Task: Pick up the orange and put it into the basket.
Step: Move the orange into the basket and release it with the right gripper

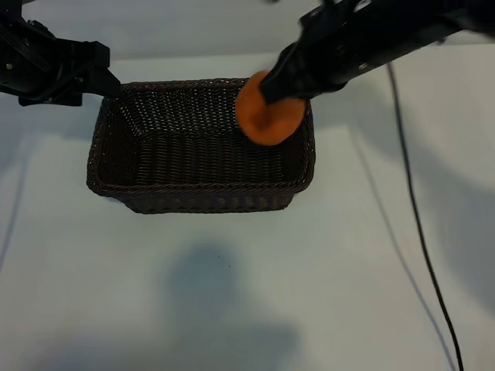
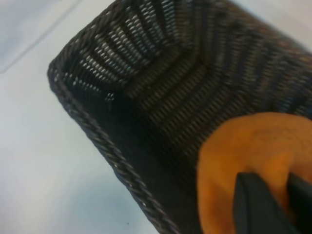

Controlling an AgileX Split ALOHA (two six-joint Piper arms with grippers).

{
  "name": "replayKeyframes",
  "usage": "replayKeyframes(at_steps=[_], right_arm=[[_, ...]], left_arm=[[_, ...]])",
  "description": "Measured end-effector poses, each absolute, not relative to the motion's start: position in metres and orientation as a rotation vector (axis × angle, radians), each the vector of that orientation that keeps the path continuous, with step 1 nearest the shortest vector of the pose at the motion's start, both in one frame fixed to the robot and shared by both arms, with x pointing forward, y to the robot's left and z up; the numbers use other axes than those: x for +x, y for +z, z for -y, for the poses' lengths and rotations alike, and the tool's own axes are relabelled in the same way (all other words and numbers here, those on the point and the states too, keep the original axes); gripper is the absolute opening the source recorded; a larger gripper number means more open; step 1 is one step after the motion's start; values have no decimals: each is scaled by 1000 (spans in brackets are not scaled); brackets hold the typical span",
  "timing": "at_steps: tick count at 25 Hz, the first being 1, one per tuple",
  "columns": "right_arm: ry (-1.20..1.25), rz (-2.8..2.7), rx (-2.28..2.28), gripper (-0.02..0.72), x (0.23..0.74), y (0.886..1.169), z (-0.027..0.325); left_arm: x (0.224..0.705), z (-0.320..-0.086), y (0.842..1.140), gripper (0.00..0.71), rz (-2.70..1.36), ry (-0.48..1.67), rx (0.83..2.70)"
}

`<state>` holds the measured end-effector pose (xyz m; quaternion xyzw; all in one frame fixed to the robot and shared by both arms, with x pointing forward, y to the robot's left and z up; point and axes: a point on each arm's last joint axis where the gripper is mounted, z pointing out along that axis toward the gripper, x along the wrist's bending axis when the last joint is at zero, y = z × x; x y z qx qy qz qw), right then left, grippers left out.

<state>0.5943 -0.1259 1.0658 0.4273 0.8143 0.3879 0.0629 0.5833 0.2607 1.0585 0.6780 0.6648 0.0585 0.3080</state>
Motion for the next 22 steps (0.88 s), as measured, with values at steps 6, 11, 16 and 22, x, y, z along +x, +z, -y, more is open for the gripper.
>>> replayKeyframes(at_steps=[6, 11, 16, 22], right_arm=[[1143, -2587, 1166, 111, 611, 1031, 83], [1131, -2638, 1155, 111, 625, 1009, 62], [1065, -2694, 1196, 111, 631, 978, 59], [1048, -2704, 1209, 111, 633, 969, 58]], left_arm=[[583, -261, 1059, 590, -1758, 154, 1792], [583, -261, 1059, 590, -1758, 154, 1792], [583, -261, 1059, 590, -1758, 152, 1791], [583, -261, 1059, 590, -1758, 152, 1791]])
